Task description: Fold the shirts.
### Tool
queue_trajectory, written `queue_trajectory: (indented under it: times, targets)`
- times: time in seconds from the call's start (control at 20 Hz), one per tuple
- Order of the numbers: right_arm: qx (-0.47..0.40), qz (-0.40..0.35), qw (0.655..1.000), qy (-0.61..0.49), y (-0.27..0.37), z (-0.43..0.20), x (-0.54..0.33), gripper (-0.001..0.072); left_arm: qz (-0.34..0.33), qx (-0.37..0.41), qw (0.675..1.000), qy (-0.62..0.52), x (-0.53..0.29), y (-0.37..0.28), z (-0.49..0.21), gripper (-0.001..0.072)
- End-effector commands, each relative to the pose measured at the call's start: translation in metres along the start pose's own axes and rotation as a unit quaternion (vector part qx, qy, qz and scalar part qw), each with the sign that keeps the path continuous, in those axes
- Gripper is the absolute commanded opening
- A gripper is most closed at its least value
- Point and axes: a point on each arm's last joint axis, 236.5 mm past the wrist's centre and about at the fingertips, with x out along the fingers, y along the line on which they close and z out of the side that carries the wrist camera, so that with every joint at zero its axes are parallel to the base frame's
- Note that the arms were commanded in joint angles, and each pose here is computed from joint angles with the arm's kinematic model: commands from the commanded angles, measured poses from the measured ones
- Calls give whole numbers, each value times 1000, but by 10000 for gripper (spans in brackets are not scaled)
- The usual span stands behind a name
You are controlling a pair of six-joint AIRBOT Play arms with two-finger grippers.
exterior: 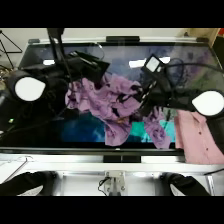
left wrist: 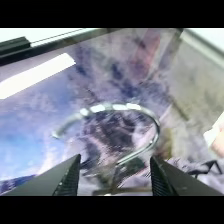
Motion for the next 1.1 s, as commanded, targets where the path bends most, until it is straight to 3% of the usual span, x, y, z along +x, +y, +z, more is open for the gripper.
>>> queue_trajectory:
  times: [0.0, 0.05, 0.1, 0.2, 0.25, 0.35, 0.4, 0.55, 0.6, 0.65, 0.75, 0.95, 1.0, 1.05]
  targets:
    - [11, -4, 999, -33, -2, 16, -1, 80, -7, -49, 998, -32, 20, 2, 5, 349]
    - [11, -6, 999, -34, -3, 16, -1, 81, -1, -53, 998, -43, 24, 6, 8, 139]
    - [12, -9, 999, -36, -4, 18, -1, 82, 4, -53, 997, -61, 24, 10, 16, 59]
    - [22, -19, 997, -66, -9, 32, -5, 90, 16, -54, 993, -100, 15, 20, 39, 57]
    - [32, -31, 995, -94, -14, 45, -10, 128, 21, -57, 992, -113, 8, 25, 51, 57]
    - [69, -61, 981, -168, -30, 77, -23, 428, 24, -96, 985, -143, -7, 35, 77, 57]
    - [91, -67, 973, -199, -36, 90, -28, 445, 25, -111, 981, -156, -15, 39, 90, 57]
    - [107, -79, 960, -245, -45, 108, -39, 439, 21, -126, 977, -172, -34, 42, 115, 57]
    - [99, -78, 960, -251, -43, 111, -40, 402, 19, -125, 978, -165, -37, 40, 116, 57]
    - [92, -75, 959, -257, -42, 115, -42, 266, 15, -123, 981, -151, -38, 37, 113, 57]
    - [82, -69, 956, -273, -38, 122, -45, 90, 8, -124, 986, -114, -34, 31, 98, 57]
    - [69, -65, 952, -291, -35, 130, -49, 85, 4, -123, 990, -67, -29, 28, 76, 59]
    - [69, -65, 952, -291, -35, 130, -49, 83, 4, -123, 990, -68, -29, 28, 77, 91]
    - [69, -65, 952, -291, -35, 130, -50, 81, 4, -118, 991, -68, -30, 28, 77, 288]
